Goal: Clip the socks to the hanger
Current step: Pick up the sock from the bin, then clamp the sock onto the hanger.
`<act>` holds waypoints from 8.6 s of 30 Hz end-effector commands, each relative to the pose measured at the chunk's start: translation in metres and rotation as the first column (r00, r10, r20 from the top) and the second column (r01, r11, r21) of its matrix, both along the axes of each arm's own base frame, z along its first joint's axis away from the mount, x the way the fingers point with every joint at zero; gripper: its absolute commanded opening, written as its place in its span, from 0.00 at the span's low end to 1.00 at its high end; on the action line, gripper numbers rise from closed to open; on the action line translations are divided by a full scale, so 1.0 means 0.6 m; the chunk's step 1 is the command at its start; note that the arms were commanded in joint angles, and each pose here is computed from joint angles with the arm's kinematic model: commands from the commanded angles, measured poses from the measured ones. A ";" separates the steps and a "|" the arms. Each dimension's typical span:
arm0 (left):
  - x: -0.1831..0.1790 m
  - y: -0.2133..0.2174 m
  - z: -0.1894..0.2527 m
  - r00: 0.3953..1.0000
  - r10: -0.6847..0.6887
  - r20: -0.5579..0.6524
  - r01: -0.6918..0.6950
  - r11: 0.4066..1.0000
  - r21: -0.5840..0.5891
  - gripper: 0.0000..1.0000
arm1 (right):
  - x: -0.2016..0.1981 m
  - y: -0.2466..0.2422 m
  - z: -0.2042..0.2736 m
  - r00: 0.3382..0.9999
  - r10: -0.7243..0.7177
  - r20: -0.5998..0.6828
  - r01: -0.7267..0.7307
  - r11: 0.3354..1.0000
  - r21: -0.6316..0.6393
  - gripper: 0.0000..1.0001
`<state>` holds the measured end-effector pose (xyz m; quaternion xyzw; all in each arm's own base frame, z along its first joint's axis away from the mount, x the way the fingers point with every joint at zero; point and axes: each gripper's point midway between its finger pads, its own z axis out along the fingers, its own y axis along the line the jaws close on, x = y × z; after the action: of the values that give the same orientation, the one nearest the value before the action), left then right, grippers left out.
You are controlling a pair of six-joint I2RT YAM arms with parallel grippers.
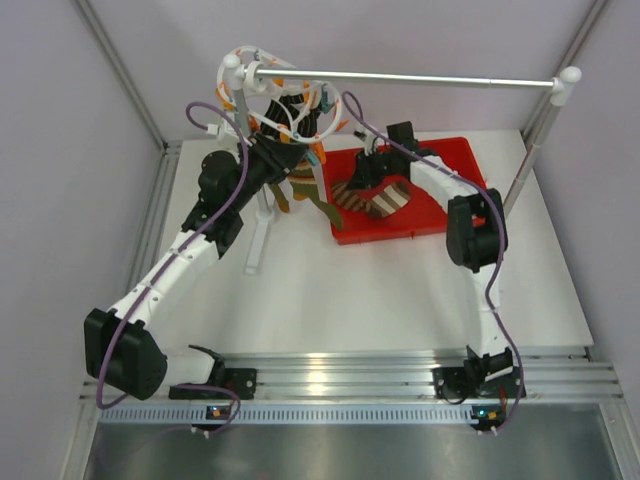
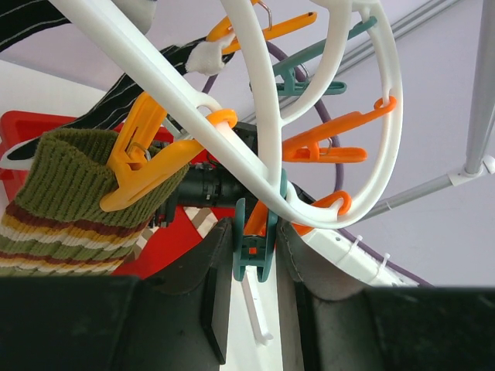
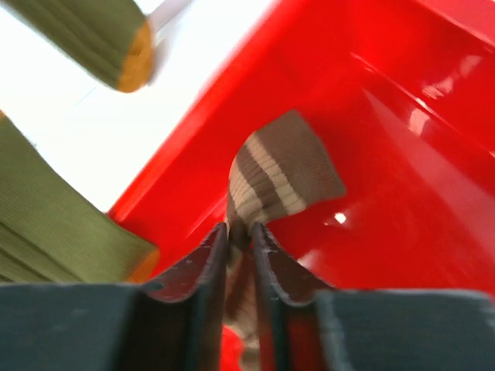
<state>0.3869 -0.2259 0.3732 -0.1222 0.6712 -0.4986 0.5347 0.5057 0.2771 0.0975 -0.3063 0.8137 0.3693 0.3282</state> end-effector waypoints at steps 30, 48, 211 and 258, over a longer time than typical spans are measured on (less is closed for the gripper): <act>0.006 -0.002 -0.008 1.000 -0.005 -0.029 0.005 1.000 -0.009 0.00 | 0.027 -0.095 0.025 0.983 -0.064 0.171 0.129 0.907 -0.401 0.63; 0.008 -0.001 -0.008 1.000 0.000 -0.027 0.000 1.000 -0.009 0.00 | -0.039 -0.004 -0.016 0.992 -0.076 0.100 0.111 0.904 -0.413 0.62; 0.006 -0.011 -0.058 0.995 -0.063 -0.073 0.065 0.998 0.014 0.00 | -0.278 0.082 0.405 0.808 -0.032 0.588 -0.173 0.941 0.289 0.00; 0.008 -0.010 -0.053 0.994 -0.057 -0.092 0.057 0.998 -0.002 0.47 | -0.242 0.094 0.434 0.801 -0.069 0.595 -0.148 0.940 0.309 0.00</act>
<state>0.3887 -0.2337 0.3538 -0.1140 0.6861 -0.5154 0.5006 0.3600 0.3327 0.3240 -0.3530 0.6249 0.3962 0.5726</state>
